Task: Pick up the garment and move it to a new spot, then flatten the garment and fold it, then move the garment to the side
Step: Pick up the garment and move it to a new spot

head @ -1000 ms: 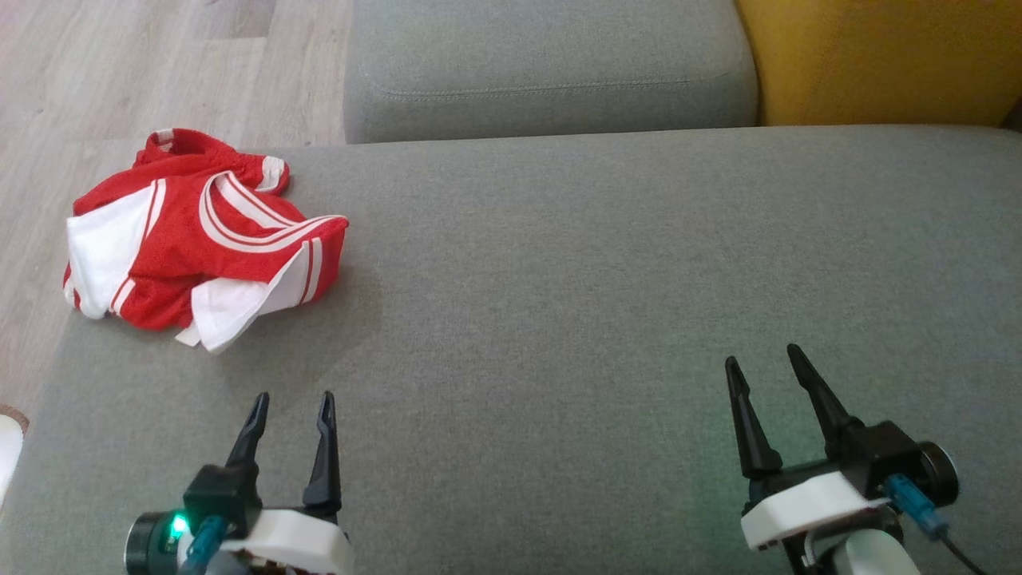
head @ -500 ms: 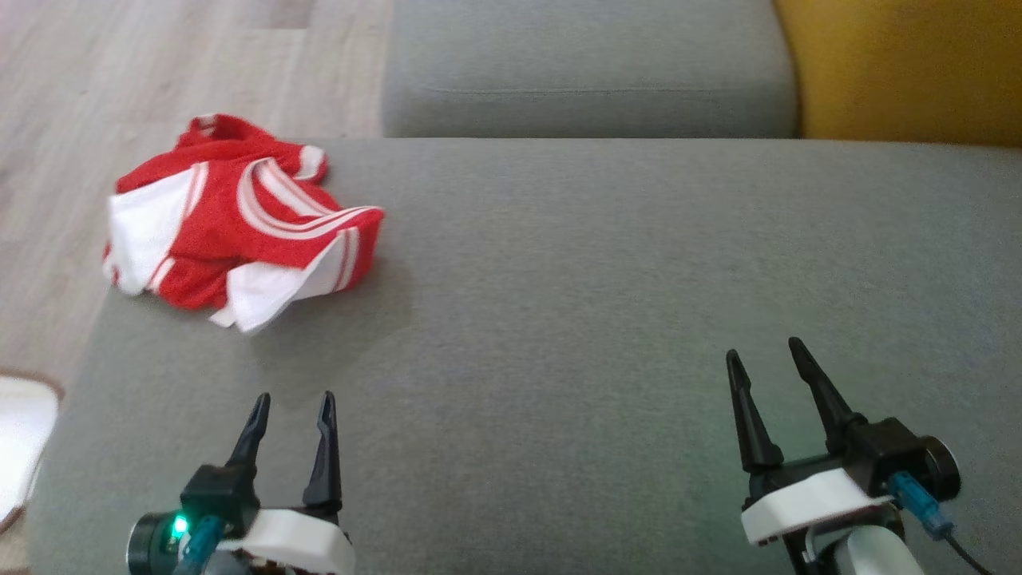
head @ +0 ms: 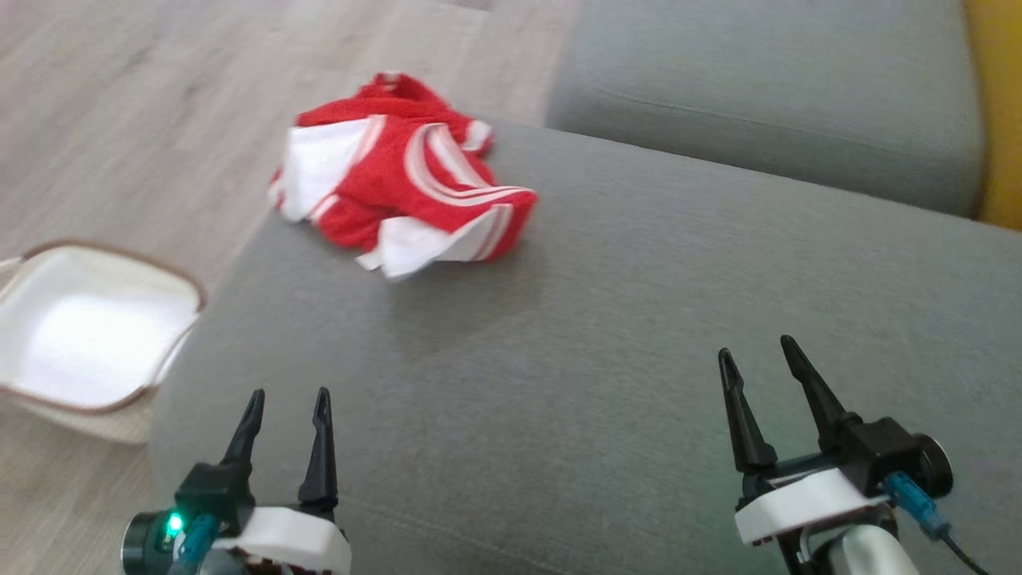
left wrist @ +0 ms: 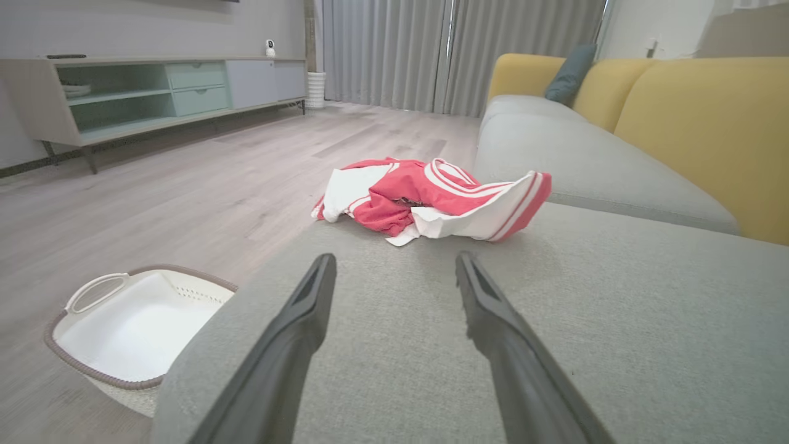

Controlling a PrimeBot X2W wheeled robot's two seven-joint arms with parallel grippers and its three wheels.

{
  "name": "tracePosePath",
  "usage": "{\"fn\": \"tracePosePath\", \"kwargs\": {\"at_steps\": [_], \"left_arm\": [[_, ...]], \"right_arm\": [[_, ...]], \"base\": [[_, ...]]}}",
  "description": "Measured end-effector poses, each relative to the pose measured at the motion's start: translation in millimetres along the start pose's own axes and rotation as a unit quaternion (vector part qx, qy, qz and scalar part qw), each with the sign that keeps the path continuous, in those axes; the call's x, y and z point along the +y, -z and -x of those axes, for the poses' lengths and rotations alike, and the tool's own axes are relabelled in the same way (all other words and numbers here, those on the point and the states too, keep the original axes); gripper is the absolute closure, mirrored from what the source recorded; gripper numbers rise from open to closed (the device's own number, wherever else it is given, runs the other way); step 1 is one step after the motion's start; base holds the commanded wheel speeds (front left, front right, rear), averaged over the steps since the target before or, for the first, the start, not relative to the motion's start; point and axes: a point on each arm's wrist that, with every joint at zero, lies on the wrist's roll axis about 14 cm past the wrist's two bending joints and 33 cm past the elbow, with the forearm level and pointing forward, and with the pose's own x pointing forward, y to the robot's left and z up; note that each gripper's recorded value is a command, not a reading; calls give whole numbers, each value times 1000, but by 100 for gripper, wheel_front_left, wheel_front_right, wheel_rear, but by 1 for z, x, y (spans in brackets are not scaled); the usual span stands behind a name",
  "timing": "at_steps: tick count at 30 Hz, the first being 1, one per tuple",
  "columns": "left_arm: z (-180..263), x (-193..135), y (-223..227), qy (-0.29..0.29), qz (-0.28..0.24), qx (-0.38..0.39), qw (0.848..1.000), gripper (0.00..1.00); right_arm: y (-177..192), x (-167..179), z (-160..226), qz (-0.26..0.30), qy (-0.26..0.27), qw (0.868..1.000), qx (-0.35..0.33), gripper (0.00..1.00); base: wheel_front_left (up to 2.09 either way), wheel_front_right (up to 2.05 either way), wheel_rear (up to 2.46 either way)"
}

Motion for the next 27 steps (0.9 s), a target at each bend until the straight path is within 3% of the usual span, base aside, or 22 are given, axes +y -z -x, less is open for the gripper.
{"fn": "tracePosePath", "kwargs": {"at_steps": [12, 20, 27], "left_arm": [[27, 48, -5, -82, -4, -8, 997, 0], [24, 43, -4, -73, -9, -6, 997, 0], [3, 19, -4, -18, -17, -2, 1000, 0]], "right_arm": [[3, 50, -25, -7, -82, 997, 5, 0], [4, 43, -23, -7, -72, 997, 6, 0], [10, 26, -18, -7, -47, 999, 12, 0]], "base": [[0, 0, 0], [0, 0, 0], [0, 0, 0]]}}
